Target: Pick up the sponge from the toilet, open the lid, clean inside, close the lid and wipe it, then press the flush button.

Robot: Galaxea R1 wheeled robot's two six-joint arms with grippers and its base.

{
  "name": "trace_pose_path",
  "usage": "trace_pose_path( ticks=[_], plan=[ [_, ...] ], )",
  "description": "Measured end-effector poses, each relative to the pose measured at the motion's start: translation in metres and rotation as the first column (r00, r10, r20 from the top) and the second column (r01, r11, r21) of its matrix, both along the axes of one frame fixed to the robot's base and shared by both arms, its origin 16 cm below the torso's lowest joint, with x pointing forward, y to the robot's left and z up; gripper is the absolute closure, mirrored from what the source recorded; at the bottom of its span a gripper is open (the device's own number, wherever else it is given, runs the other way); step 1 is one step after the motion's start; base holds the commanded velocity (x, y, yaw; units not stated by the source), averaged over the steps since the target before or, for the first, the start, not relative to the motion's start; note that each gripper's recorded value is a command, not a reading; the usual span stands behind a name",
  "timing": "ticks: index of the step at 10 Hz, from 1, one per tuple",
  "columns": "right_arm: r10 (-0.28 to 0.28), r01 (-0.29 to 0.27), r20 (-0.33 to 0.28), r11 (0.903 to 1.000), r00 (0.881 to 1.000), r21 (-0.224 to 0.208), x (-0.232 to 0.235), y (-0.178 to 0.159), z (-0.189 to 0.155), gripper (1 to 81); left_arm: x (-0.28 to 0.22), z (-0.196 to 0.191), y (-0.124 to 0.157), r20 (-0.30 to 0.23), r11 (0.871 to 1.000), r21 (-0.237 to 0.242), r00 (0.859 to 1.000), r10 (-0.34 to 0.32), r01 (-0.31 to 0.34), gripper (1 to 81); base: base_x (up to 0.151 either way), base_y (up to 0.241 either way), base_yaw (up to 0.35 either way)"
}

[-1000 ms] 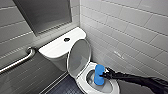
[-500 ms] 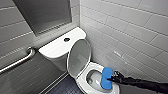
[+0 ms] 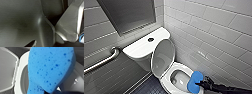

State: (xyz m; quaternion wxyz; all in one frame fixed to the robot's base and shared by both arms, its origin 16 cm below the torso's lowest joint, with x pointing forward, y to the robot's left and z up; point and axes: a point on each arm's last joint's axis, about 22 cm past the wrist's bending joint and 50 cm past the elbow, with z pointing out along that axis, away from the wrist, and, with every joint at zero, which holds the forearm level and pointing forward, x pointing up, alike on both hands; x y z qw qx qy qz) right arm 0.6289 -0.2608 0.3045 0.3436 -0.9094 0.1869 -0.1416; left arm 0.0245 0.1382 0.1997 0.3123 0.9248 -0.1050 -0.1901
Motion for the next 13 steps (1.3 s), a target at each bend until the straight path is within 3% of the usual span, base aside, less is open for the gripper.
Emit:
trace_pose_path(
  ticks=[5,8,11,13],
  plan=[
    [-0.109,0.109,-0.027,0.994,0.994,-0.002,-0.057,-0.03,-0.002,81.1,0.0,0.001,-0.007,0.0,1.0,-0.009,1.0,0.003,-0.003,1.0,0.0,0.0,0.0],
    [-0.143,0.143,-0.058,0.9897,0.988,-0.008,-0.091,-0.038,-0.007,81.1,0.0,0.001,-0.01,0.001,1.0,-0.012,1.0,0.004,-0.004,1.0,0.0,0.0,0.0],
    [-0.126,0.128,-0.11,0.9916,0.986,0.013,-0.12,-0.032,-0.003,81.1,0.0,0.002,-0.013,0.001,1.0,-0.017,1.0,0.005,-0.005,1.0,0.0,0.0,0.0],
    [-0.052,0.064,-0.225,0.9968,0.973,0.047,-0.178,-0.016,-0.005,81.1,0.0,0.002,-0.014,0.001,1.0,-0.018,1.0,0.005,-0.005,1.0,0.0,0.0,0.0]
  ],
)
